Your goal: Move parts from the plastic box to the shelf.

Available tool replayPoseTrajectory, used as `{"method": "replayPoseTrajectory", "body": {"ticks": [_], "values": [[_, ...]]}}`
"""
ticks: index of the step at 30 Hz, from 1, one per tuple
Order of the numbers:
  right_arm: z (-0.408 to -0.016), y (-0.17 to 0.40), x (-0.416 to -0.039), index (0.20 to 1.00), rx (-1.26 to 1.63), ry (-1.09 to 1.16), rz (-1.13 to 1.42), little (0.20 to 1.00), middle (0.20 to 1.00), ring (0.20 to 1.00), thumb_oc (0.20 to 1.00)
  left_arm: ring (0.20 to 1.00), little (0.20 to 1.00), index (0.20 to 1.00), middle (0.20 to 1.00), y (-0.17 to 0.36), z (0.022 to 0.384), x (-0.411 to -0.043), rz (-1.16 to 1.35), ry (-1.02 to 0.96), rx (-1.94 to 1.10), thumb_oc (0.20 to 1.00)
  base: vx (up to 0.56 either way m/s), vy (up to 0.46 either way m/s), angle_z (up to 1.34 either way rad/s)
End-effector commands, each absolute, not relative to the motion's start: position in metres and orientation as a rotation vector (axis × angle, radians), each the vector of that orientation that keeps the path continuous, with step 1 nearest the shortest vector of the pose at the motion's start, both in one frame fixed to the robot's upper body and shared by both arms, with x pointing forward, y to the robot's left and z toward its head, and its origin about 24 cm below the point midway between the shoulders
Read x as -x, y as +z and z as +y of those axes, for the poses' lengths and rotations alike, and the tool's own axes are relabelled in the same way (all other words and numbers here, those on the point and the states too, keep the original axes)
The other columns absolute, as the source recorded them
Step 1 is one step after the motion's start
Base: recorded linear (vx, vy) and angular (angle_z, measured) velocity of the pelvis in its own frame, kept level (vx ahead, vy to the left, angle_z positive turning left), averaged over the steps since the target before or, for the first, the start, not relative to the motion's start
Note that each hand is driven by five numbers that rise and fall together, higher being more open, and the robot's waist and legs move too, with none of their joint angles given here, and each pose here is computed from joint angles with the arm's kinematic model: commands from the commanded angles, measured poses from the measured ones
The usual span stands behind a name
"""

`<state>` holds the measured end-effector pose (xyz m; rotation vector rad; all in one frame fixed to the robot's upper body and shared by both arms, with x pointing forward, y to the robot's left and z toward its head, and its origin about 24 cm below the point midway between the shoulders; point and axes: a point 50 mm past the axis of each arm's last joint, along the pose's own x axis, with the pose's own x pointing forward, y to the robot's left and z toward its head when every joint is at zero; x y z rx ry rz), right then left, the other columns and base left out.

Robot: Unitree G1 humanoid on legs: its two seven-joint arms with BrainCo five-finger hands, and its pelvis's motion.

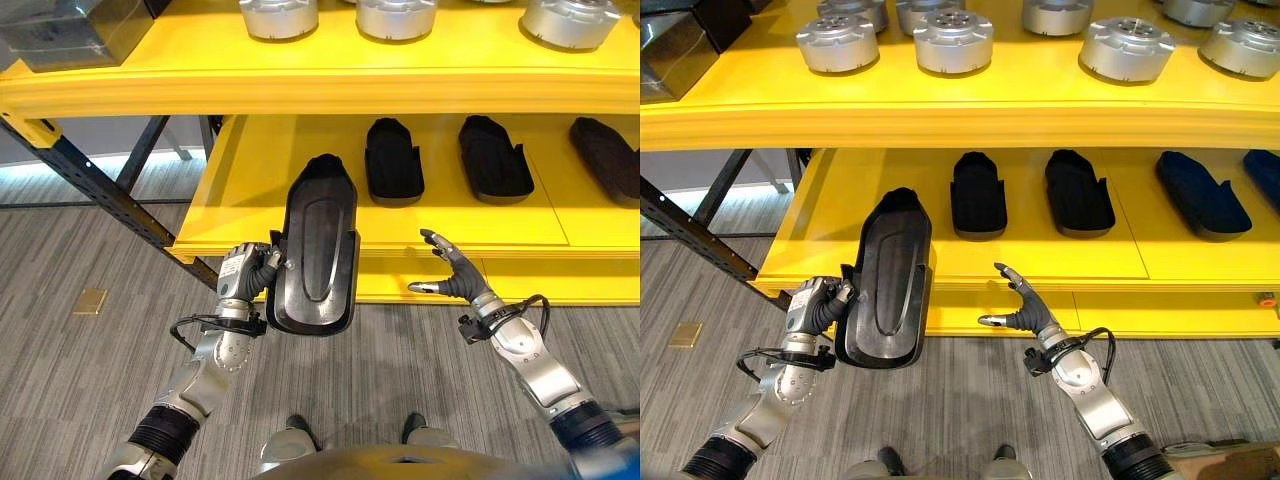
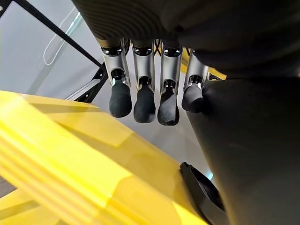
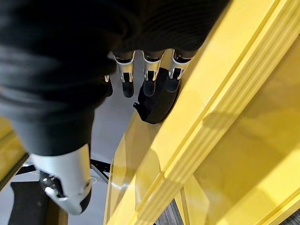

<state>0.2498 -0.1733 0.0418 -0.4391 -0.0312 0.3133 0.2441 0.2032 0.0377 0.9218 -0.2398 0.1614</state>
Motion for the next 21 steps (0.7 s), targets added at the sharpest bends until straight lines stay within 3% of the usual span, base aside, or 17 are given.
{"method": "replayPoseTrajectory", "body": {"ticks": [1,21], "values": [[-0.161,0.064,-0.257,1.0,0.43,0.384,-0.168,1.0,1.0,1.0,1.0,0.2,0.2,0.2,0.2,0.077,0.223,-0.253,-0.414,0.328,-0.913,0.2,0.1,-0.088,-0.04],[-0.156,0.037,-0.242,1.0,0.446,0.477,-0.03,1.0,1.0,1.0,1.0,0.2,0.2,0.2,0.2,0.075,0.259,-0.27,-0.263,0.541,-0.927,0.2,0.15,0.135,-0.11]]}}
